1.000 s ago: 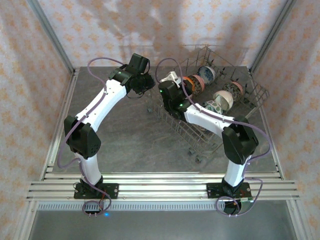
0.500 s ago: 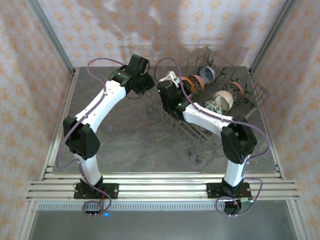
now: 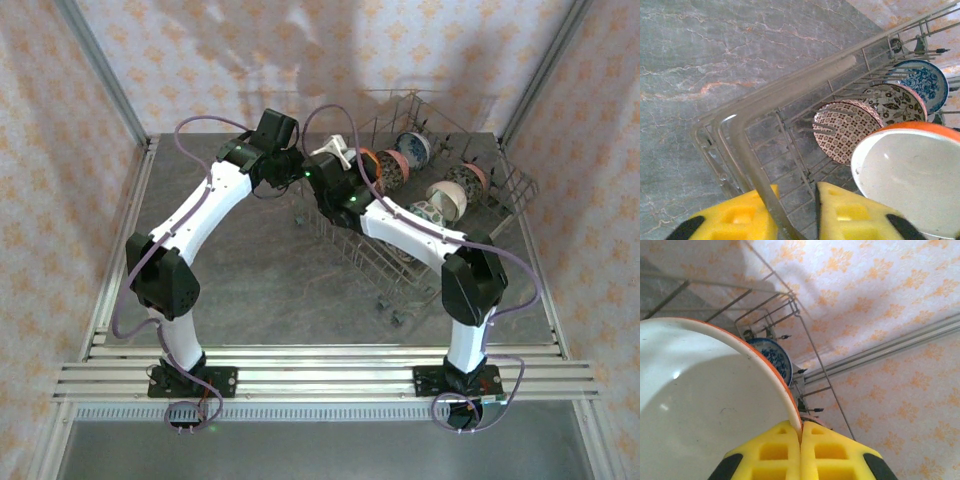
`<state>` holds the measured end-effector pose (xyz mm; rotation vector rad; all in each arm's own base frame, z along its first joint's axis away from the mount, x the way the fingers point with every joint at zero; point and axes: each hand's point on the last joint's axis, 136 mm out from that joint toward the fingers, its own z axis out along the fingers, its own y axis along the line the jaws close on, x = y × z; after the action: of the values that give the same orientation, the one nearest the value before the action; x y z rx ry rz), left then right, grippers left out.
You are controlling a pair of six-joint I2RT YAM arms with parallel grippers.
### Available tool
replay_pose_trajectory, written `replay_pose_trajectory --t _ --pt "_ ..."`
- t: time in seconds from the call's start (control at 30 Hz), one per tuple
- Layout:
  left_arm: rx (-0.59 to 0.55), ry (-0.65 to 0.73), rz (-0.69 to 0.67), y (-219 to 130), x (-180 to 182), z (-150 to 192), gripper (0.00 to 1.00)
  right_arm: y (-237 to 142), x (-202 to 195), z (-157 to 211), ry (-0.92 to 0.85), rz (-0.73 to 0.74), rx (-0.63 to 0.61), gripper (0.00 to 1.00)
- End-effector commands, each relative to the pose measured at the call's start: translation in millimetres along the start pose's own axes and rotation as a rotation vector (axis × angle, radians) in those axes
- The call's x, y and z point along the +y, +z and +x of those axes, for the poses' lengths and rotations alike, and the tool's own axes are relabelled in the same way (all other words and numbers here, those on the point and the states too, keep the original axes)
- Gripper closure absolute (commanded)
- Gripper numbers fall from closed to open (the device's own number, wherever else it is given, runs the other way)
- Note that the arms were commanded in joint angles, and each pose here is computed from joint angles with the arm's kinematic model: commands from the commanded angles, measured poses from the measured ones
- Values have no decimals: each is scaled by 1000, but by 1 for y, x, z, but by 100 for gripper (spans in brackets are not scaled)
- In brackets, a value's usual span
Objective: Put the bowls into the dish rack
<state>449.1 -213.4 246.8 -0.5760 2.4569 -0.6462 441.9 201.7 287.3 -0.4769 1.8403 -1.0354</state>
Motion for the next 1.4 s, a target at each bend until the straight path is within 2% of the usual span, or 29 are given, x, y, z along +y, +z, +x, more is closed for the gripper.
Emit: replay_pose_trajectory --t 0.0,0.17,0.3,0.6,0.87,1.1,1.17,1.27,1.37 --pt "40 53 65 -14 -21 18 68 -1 -41 -10 101 58 6 100" --pt "57 62 35 -13 -18 23 58 14 -87 -5 183 118 39 100" --pt "72 81 13 -13 -18 26 54 40 -111 7 197 168 94 100" --pt "39 119 -20 -37 -27 10 40 96 -130 48 227 252 187 100" --pt "94 121 -113 -40 -8 33 34 137 -142 79 256 286 261 100" --pt "130 119 -149 -28 -3 42 35 164 -146 87 264 316 296 100" --pt "176 118 -179 -7 3 51 37 170 -146 86 266 325 303 100" --pt "194 120 -187 4 6 54 46 177 -149 82 266 339 298 100" --pt "195 129 -188 7 8 52 59 182 -152 74 268 345 288 100"
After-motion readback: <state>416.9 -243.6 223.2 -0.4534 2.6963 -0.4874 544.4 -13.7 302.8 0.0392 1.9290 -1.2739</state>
